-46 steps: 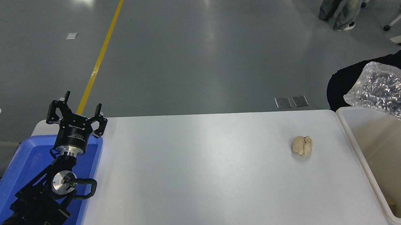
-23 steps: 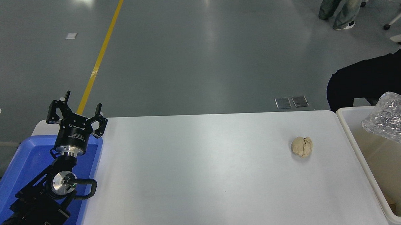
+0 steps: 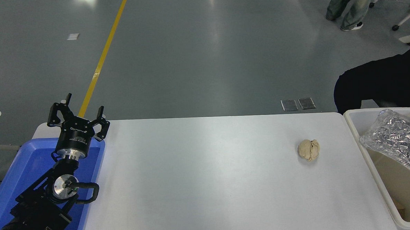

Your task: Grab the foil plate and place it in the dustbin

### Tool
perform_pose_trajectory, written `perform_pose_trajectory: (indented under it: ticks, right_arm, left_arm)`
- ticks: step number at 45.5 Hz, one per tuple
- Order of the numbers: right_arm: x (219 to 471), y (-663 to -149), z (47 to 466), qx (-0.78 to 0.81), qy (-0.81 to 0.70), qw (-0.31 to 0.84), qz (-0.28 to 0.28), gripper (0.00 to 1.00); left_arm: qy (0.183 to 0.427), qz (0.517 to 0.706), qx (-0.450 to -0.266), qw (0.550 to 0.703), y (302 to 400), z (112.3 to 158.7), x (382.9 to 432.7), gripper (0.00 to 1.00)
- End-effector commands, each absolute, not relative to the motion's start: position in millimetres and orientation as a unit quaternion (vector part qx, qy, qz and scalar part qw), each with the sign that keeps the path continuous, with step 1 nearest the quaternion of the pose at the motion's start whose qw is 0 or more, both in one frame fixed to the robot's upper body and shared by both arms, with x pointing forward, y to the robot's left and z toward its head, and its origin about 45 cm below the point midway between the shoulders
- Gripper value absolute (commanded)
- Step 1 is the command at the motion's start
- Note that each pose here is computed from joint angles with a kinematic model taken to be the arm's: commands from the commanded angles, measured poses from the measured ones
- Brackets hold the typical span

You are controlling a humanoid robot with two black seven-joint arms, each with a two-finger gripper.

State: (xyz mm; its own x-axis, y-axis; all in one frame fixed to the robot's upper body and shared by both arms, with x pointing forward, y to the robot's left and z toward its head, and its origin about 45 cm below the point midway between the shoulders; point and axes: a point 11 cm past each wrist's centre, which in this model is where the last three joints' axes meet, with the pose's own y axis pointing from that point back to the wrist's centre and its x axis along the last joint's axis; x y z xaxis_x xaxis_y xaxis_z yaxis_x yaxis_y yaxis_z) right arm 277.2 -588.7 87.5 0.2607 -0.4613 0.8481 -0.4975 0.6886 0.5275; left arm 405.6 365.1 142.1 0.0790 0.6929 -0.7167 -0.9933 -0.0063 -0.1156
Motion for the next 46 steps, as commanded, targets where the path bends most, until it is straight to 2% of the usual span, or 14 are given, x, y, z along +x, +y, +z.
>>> perform_pose_trajectory:
  ticks: [1, 5, 8, 10, 13, 14, 23, 27, 40, 41, 46]
  right_arm:
    - [265, -591, 79, 0.390, -0.610, 0.690, 0.001, 0.02]
    - [264, -592, 79, 0.389, -0.610, 0.690, 0.001, 0.16]
    - [262, -593, 78, 0.388, -0.610, 0.692, 0.001, 0.37]
    - [261, -593, 78, 0.387, -0.609, 0.692, 0.001, 0.54]
    - [261, -593, 78, 0.387, -0.609, 0.692, 0.001, 0.91]
    - [261, -592, 78, 0.388, -0.609, 0.692, 0.001, 1.00]
    - [265, -587, 76, 0.394, -0.609, 0.688, -0.002, 1.00]
    - [279, -580, 80, 0.402, -0.613, 0.679, 0.004, 1.00]
    - [379, -545, 154, 0.438, -0.659, 0.608, 0.063, 1.00]
    - [388, -540, 162, 0.441, -0.664, 0.600, 0.070, 1.00]
    - [434, -494, 187, 0.477, -0.655, 0.575, 0.112, 1.00]
  left_arm:
    - [0.238, 0.635, -0.315, 0.663, 365.1, 142.0, 405.6, 0.98]
    - [0.238, 0.635, -0.315, 0.663, 365.1, 142.0, 405.6, 0.98]
    - [0.238, 0.635, -0.315, 0.663, 365.1, 142.0, 405.6, 0.98]
    - [0.238, 0.635, -0.315, 0.663, 365.1, 142.0, 405.6, 0.98]
    - [0.238, 0.635, -0.315, 0.663, 365.1, 142.0, 405.6, 0.98]
    - [0.238, 0.635, -0.315, 0.663, 365.1, 142.0, 405.6, 0.98]
    - [0.238, 0.635, -0.315, 0.663, 365.1, 142.0, 405.6, 0.98]
    - [0.238, 0.635, -0.315, 0.663, 365.1, 142.0, 405.6, 0.98]
    - [0.238, 0.635, -0.316, 0.664, 364.5, 142.9, 406.3, 0.98]
    - [0.239, 0.635, -0.315, 0.664, 365.0, 141.9, 405.6, 0.98]
    - [0.238, 0.634, -0.315, 0.664, 364.4, 142.8, 406.3, 0.98]
